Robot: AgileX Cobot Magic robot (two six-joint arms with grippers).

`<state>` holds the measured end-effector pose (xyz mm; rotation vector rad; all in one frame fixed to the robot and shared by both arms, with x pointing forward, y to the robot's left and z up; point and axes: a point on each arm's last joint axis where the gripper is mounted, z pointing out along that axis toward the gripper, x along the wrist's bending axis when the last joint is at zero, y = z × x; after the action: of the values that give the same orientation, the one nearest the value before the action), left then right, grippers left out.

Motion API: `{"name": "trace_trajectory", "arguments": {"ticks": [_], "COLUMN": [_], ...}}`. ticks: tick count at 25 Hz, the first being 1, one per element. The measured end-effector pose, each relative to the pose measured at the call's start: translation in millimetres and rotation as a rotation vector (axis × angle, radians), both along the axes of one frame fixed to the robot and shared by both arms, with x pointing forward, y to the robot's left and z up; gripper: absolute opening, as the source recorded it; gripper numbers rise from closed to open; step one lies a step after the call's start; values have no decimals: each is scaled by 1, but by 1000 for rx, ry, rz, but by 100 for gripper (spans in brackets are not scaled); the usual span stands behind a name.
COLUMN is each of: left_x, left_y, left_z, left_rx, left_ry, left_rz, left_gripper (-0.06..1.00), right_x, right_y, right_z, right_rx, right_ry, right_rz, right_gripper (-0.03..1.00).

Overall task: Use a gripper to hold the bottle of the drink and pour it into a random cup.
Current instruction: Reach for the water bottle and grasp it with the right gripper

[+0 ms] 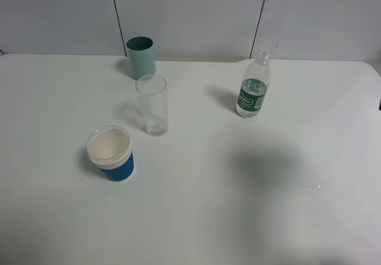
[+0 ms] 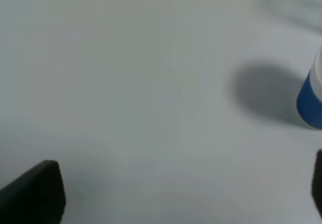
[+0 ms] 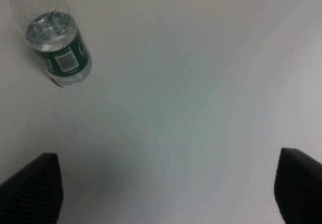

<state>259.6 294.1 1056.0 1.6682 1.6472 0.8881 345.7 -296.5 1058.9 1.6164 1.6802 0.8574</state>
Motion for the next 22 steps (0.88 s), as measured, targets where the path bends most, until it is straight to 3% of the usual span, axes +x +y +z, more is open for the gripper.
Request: {"name": "trace_trajectory", "arguments": {"ticks": [15, 22], "left_x": [0, 0], "left_y": [0, 0], "left_z": [0, 0], "left_rx": [0, 0], "left_ry": [0, 0], "left_rz": [0, 0], "left_gripper": [99, 99], "right_x": [70, 89], "right_y": [0, 11], "right_z": [-37, -51], "right_rx": [-44, -79], "right_ry": [126, 130], "right_rz": [28, 102], "right_gripper": [83, 83]}}
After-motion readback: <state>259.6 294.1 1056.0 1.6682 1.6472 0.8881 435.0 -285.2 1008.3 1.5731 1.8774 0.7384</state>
